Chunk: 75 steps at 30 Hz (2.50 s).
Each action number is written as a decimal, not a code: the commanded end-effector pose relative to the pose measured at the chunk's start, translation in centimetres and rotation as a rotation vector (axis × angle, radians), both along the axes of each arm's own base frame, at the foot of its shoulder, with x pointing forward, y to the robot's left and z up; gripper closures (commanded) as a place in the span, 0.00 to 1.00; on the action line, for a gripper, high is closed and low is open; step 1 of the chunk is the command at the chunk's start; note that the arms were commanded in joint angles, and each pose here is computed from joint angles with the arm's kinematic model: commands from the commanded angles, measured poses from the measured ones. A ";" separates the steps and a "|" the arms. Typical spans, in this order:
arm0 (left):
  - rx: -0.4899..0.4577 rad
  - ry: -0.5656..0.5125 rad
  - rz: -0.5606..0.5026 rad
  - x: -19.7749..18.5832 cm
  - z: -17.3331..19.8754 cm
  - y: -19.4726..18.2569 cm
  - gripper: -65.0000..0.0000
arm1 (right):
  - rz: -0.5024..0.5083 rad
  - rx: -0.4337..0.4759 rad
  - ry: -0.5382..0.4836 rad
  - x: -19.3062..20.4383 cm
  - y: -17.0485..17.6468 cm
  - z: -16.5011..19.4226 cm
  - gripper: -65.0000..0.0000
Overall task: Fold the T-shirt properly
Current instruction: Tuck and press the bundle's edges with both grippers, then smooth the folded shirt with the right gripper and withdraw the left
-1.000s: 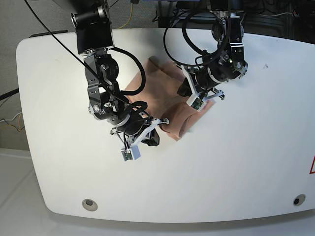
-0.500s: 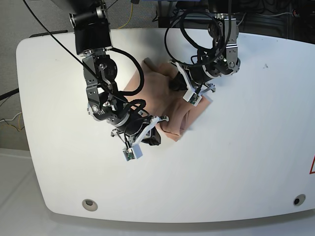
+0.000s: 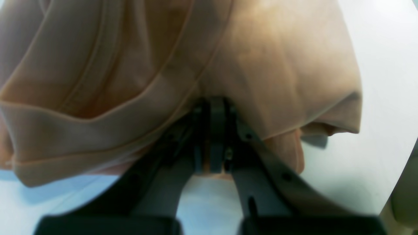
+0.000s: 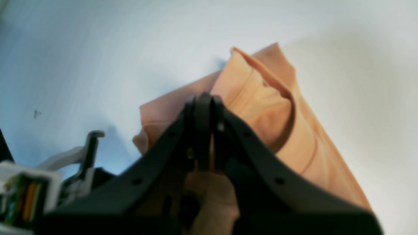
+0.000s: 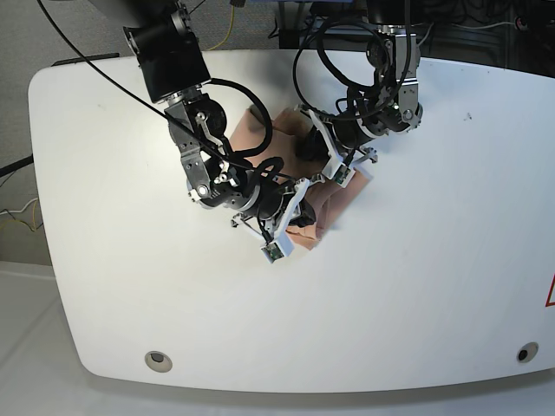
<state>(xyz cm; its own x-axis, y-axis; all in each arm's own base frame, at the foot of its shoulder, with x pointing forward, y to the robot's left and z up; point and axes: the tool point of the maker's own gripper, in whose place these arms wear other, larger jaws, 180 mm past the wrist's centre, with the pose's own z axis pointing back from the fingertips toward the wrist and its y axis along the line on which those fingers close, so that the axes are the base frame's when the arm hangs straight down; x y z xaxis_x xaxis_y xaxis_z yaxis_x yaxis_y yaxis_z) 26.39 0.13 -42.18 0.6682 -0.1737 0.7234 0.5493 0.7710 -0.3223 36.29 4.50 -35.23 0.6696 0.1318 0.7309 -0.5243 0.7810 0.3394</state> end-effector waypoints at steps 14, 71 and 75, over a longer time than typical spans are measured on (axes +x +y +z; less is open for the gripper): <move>0.055 -0.001 0.001 0.1 -0.3 1.8 0.97 | -0.056 -0.011 0.017 3.2 -1.4 -1.5 1.00; 0.188 -0.193 0.052 8.5 4.7 8.4 0.97 | -0.655 -0.062 0.306 -3.8 -11.2 -11.0 1.00; 0.188 -0.202 0.053 8.8 5.0 8.4 0.97 | -0.681 -0.038 0.331 -4.4 -10.9 -11.3 1.00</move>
